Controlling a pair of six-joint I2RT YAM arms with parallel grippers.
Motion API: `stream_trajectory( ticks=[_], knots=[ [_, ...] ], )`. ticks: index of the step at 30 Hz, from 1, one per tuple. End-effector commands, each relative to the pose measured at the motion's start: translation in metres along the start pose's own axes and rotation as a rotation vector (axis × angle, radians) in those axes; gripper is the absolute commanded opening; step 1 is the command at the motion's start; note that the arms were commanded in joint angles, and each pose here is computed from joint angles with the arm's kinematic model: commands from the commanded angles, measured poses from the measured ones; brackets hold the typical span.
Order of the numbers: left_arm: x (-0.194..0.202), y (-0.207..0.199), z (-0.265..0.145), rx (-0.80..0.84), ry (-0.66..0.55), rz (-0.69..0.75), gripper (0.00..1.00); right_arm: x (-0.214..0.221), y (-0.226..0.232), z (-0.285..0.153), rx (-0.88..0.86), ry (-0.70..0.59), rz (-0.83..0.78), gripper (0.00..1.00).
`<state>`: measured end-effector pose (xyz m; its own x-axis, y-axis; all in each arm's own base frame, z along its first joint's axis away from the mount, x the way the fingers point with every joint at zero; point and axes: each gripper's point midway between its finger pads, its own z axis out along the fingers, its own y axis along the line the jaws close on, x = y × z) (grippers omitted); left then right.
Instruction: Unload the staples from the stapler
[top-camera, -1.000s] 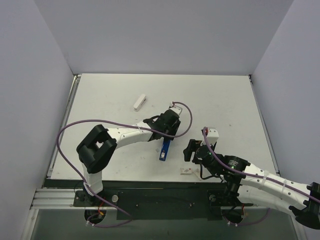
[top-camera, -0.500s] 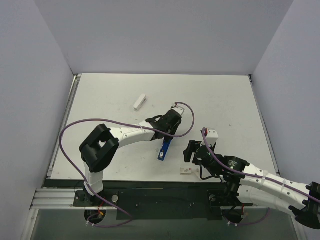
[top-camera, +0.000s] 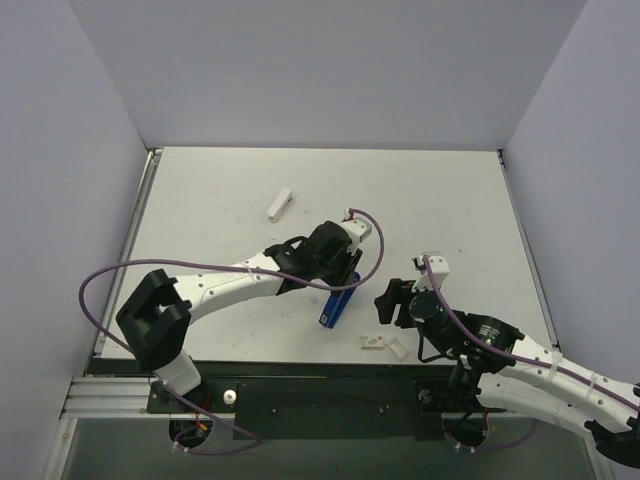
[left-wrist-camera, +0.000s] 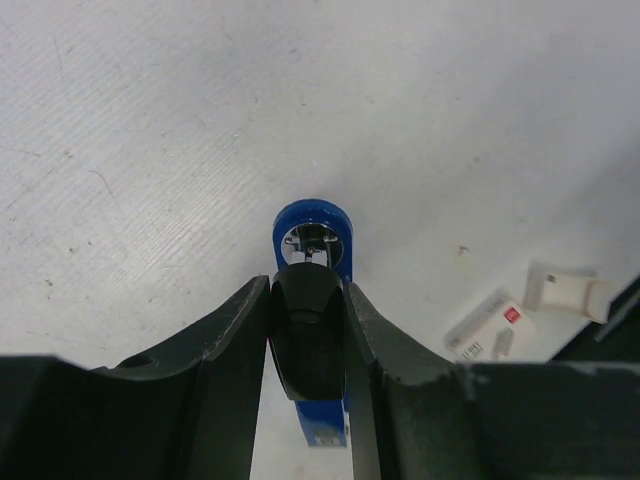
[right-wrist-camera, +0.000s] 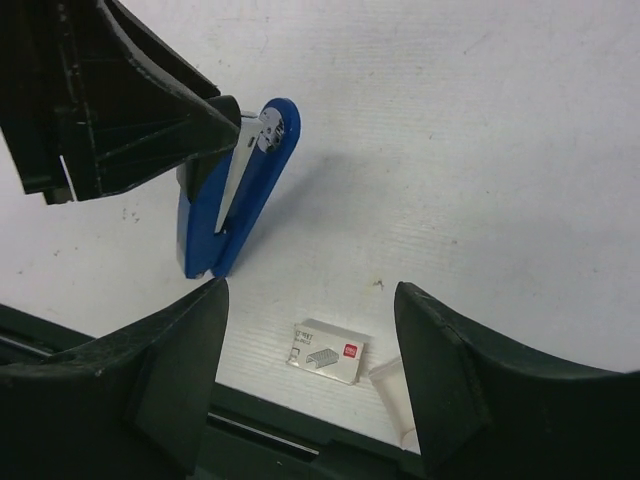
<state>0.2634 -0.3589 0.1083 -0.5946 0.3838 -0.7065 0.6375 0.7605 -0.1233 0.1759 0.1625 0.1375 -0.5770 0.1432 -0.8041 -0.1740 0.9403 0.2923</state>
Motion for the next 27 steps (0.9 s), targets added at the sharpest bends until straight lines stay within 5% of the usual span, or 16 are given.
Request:
stream_trajectory(
  ticks=[1,27],
  knots=[
    [-0.048,-0.041,-0.05,0.221,-0.193,0.049,0.0,-0.018,0.007,-0.015,-0.056,-0.01,-0.082,0.62],
    [-0.008,-0.122,-0.224,0.952,-0.467,0.32,0.0,-0.034,0.119,-0.113,-0.791,0.123,-0.593,0.55]
  ],
)
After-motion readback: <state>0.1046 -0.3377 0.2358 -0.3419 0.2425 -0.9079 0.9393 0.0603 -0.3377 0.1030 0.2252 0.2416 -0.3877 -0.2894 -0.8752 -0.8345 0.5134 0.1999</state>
